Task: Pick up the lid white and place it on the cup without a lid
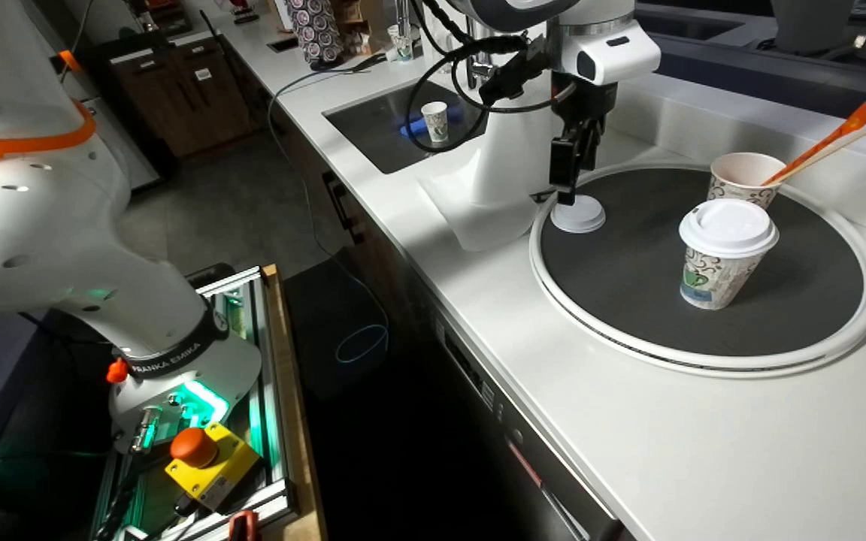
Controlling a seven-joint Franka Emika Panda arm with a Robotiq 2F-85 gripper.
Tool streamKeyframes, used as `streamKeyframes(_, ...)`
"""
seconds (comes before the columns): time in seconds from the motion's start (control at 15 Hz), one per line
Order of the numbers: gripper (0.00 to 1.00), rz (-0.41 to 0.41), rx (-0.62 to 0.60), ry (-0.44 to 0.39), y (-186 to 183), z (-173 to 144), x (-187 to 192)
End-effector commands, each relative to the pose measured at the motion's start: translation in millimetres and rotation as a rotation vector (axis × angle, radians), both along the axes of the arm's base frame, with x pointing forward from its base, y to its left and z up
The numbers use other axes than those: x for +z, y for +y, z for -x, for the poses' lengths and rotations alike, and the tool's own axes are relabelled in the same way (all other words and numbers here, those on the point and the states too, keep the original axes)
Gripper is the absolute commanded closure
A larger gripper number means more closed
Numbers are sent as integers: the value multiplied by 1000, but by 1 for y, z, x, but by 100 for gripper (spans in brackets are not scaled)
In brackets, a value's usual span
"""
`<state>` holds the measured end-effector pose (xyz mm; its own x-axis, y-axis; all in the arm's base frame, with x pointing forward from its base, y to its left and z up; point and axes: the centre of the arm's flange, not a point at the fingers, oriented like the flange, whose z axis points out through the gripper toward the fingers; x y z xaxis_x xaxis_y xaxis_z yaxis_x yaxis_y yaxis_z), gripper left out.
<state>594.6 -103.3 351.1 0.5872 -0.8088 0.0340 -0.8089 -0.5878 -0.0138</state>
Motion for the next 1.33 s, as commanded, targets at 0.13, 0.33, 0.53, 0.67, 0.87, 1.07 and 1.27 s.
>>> streamKeyframes(0.13, 0, -101, -90, -85, 33, -50, -22)
streamKeyframes(0.33, 0, -84, -62, -71, 35, -39, -20)
streamKeyframes(0.53, 0, -88, -72, -83, 42, -53, -31)
streamKeyframes(0.67, 0, -94, -61, -76, 49, -59, -37)
streamKeyframes(0.87, 0, -87, -38, -56, 60, -66, -54)
streamKeyframes(1.07, 2, -82, -23, -58, 65, -71, -71)
streamKeyframes(1.27, 17, -78, -26, -101, 66, -82, -79)
